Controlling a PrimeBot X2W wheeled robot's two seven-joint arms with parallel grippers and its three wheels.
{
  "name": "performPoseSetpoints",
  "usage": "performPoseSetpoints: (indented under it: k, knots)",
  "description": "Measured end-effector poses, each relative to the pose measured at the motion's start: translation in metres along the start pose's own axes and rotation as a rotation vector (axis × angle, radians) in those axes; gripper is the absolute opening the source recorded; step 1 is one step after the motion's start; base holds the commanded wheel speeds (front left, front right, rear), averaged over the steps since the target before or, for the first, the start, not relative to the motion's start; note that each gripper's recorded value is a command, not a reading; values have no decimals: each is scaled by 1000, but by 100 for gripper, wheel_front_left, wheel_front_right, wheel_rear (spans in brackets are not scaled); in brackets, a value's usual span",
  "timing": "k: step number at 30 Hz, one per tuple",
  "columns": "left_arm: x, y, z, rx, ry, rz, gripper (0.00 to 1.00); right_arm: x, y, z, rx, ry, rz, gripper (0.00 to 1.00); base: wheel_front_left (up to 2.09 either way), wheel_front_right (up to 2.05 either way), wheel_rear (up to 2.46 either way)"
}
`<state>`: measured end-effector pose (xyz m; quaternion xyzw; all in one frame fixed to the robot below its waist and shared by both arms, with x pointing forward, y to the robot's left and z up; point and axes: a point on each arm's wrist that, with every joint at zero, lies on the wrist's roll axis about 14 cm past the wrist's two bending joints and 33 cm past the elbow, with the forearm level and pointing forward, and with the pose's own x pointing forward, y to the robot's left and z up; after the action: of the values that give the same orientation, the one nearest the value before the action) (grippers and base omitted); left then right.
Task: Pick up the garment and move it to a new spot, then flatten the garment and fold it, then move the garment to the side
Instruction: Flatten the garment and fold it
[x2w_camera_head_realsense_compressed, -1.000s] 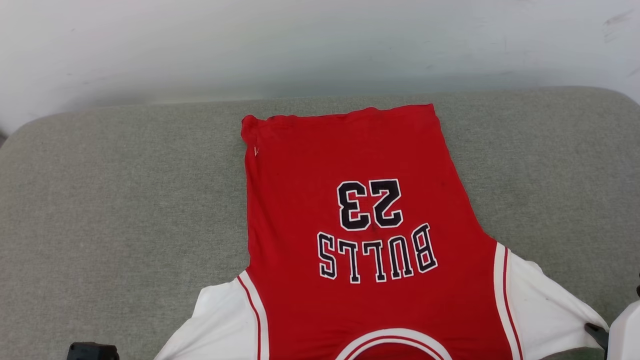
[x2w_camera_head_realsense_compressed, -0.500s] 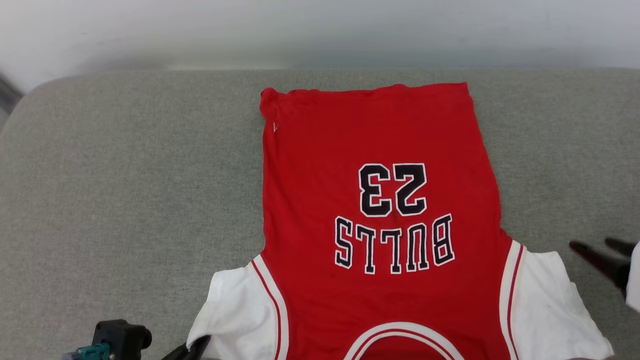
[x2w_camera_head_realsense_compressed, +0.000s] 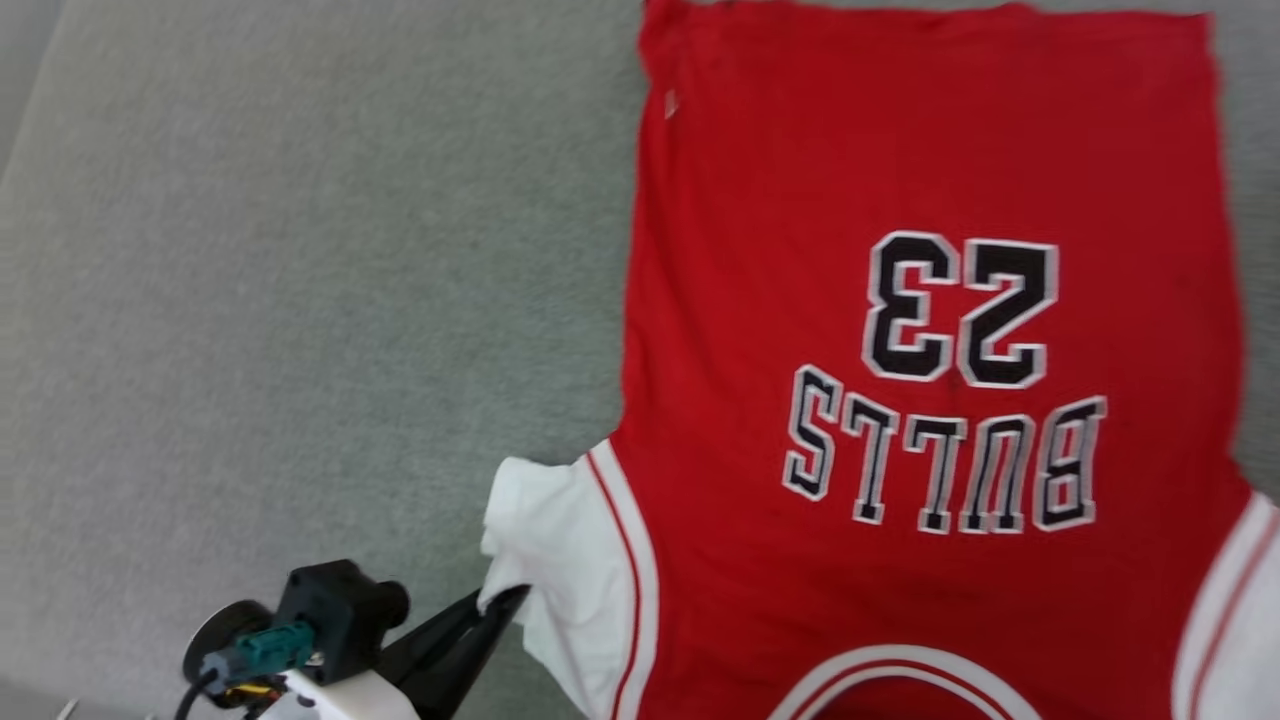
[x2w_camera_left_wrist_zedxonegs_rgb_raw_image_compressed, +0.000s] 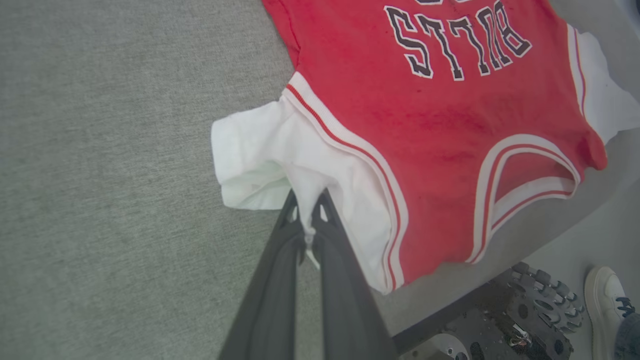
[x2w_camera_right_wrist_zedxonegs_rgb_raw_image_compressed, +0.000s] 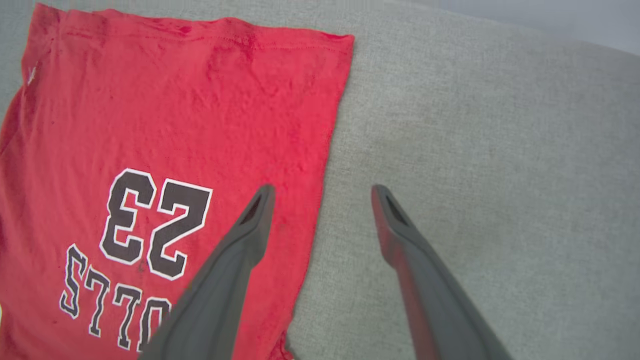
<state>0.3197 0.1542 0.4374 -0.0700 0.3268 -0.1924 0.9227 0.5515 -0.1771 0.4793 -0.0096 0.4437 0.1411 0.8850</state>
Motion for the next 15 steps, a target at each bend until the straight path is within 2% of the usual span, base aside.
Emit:
performPoseSetpoints:
  k: [5, 15]
  knots:
    - [3, 1, 1, -14, 7, 22, 0, 51, 5, 25, 13, 72, -12, 100, 0, 0, 0]
    - [5, 11, 2, -39, 15, 79, 0, 133, -1, 11, 13, 264, -83, 100, 0, 0, 0]
